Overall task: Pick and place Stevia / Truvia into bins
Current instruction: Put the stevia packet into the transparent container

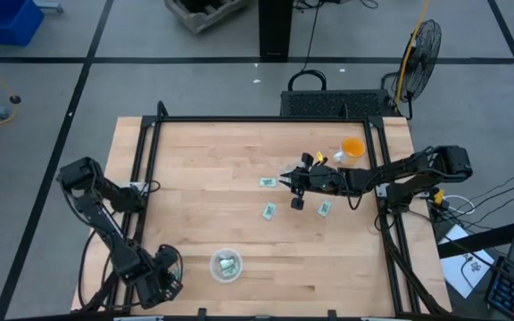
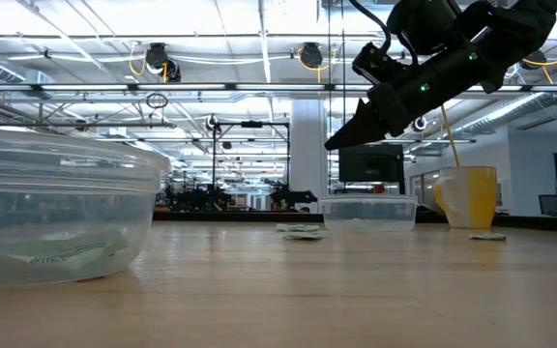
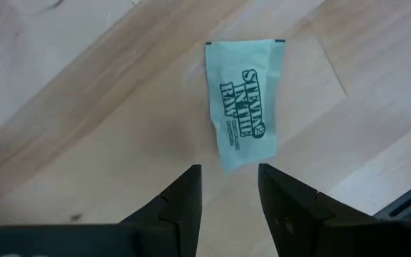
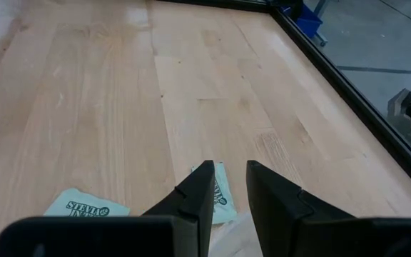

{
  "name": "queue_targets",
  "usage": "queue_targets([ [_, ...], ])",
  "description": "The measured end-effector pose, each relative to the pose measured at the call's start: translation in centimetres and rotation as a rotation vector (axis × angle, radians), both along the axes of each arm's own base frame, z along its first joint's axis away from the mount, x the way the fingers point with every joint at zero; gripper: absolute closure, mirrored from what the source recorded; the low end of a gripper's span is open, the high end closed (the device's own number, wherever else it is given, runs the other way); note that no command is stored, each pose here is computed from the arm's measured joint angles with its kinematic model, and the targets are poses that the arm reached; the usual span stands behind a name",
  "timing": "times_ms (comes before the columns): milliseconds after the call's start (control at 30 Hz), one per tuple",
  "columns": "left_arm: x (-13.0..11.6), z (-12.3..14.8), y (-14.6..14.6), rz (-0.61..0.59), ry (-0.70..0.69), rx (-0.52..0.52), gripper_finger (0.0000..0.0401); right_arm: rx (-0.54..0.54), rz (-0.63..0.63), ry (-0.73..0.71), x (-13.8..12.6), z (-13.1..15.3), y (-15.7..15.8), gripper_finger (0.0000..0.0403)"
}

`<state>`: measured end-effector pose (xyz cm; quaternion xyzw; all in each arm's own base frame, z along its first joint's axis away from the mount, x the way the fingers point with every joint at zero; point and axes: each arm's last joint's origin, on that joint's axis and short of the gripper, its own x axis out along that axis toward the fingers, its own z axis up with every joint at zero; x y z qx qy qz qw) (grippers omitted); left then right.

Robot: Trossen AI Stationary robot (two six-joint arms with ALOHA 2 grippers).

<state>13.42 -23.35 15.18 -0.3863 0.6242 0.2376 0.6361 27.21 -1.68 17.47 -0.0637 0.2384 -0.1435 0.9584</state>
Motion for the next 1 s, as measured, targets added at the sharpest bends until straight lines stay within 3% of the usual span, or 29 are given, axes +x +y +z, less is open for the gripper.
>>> queue_targets([
  [267,0.2,0.0,0.2,-0.015,-0.072,0.048,0.0258,0.0,0.0,0.0,0.0,0.0,0.0,0.0328],
  [500,0.1,0.0,0.0,-0.024,-0.025,0.016,0.0258,0.0,0.0,0.0,0.0,0.0,0.0,0.0328],
  [1000,0.4,-1.2,-0.4,-0.077,-0.05,0.056,0.0258,0.0,0.0,-0.001,0.0,0.0,0.0,0.0328],
])
